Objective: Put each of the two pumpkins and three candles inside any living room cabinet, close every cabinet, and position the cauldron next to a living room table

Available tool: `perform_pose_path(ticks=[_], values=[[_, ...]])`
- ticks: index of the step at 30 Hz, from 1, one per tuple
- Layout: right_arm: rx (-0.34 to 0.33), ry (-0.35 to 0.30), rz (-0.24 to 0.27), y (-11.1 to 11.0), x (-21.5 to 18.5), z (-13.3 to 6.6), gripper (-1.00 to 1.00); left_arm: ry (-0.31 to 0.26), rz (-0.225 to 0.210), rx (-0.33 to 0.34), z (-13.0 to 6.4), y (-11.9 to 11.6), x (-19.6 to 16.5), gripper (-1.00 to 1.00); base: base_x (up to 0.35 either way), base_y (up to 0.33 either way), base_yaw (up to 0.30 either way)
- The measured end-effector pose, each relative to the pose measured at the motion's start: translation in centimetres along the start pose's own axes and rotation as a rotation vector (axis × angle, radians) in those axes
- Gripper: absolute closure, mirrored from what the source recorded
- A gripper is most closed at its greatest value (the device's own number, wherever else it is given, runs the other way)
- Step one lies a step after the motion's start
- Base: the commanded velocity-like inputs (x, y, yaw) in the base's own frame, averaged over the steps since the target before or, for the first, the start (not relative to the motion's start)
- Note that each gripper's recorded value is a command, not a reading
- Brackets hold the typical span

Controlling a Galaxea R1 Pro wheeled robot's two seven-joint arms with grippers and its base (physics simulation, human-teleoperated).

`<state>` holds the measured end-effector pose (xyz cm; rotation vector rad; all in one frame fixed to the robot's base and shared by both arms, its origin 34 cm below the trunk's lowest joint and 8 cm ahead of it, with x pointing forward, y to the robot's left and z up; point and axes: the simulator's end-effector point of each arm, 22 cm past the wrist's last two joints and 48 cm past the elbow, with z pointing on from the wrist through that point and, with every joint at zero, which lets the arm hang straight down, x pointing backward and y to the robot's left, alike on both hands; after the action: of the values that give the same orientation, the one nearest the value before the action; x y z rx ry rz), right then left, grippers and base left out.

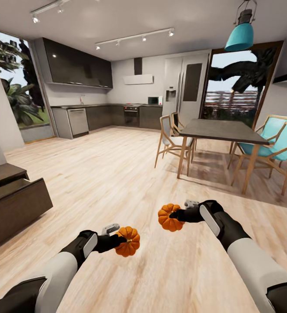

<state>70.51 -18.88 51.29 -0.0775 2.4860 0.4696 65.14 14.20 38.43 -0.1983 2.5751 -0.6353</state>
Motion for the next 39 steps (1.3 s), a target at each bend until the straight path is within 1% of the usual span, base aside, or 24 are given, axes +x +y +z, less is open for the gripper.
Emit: perform_pose_path(ticks=[3,5,7,18,39], values=[[0.002,0.0,-0.001,-0.04,0.01,0.0,1.0,0.0,0.0,-0.001,0.0,0.02,-0.01,1.0,0.236,-0.027,0.043],[0.009,0.0,-0.008,-0.19,0.0,0.01,1.0,-0.001,-0.004,0.002,-0.01,-0.03,-0.03,1.0,0.236,-0.123,0.268],[0.0,-0.001,-0.001,0.02,-0.02,0.01,1.0,0.0,0.0,-0.001,-0.01,0.04,-0.01,1.0,0.236,-0.131,0.278],[0.003,-0.002,-0.003,-0.04,-0.05,-0.03,1.0,-0.001,-0.001,0.001,-0.03,-0.03,-0.03,1.0,0.237,-0.138,0.282],[0.002,-0.017,-0.01,0.3,-0.63,-0.82,1.0,-0.016,0.005,0.005,-0.67,-0.5,-0.61,1.0,0.237,-0.139,0.26]])
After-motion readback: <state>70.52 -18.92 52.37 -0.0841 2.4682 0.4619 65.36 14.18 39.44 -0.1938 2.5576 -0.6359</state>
